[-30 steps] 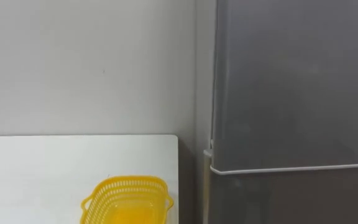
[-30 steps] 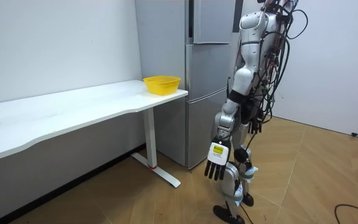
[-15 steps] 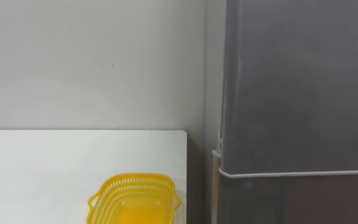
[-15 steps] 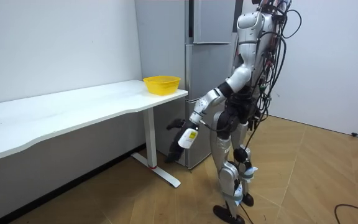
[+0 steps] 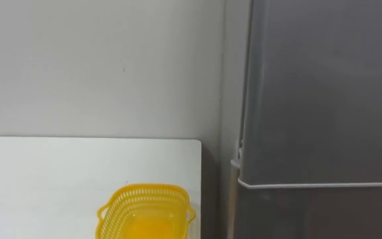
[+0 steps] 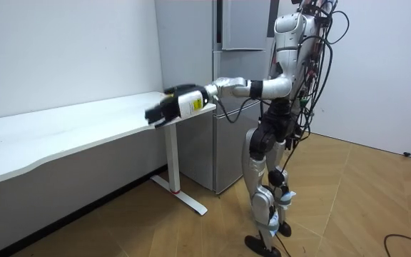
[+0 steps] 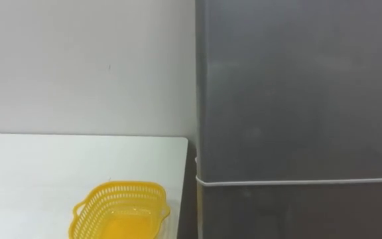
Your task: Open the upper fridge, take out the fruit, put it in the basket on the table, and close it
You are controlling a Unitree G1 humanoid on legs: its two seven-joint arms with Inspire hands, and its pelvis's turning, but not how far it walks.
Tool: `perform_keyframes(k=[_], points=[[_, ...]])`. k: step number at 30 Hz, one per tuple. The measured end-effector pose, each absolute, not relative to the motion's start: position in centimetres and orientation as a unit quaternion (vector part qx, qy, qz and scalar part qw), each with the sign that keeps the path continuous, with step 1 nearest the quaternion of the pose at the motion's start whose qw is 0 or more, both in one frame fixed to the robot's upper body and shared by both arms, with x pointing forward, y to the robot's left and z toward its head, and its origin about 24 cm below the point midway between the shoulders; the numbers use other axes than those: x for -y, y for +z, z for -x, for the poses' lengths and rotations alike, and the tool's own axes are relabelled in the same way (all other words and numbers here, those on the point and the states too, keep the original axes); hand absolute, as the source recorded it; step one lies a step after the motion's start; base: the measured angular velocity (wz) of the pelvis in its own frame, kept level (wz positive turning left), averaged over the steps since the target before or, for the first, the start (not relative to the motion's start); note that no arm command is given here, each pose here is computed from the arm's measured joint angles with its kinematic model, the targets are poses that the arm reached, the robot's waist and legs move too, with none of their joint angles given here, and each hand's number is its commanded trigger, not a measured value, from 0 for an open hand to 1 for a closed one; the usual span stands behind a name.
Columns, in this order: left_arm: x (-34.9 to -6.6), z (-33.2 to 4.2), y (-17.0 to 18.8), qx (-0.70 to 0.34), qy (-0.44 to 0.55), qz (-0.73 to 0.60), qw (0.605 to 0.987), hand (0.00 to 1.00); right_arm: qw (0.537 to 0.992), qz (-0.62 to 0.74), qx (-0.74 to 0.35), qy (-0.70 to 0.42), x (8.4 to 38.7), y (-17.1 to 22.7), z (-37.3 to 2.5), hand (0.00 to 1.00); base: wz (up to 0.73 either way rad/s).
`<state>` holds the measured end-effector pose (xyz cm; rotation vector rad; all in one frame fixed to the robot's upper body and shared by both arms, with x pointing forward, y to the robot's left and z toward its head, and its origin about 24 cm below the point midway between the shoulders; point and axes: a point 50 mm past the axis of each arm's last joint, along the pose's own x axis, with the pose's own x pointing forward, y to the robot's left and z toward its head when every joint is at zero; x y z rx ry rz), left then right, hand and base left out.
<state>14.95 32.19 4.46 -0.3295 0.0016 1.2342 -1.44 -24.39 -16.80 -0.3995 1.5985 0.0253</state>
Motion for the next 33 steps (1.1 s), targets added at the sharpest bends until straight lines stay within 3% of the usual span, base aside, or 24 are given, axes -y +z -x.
perform_keyframes(k=[8,19,25,33], points=[[-30.2,-16.2,9.0,0.104,0.509,0.125,0.845,0.00,0.664,0.160,-0.729,0.050,23.5,-16.9,3.0,0.00,0.03],[-25.6,-19.3,13.1,0.188,0.270,0.114,0.937,0.00,0.676,0.145,-0.718,0.079,22.8,-17.3,0.8,0.00,0.00],[-23.5,-19.9,14.7,0.222,0.133,0.099,0.961,0.00,0.679,0.146,-0.715,0.078,22.9,-17.3,0.6,0.00,-0.04],[-21.8,-20.2,14.8,0.220,0.023,0.090,0.971,0.00,0.681,0.146,-0.713,0.080,22.9,-17.3,0.7,0.00,-0.09]])
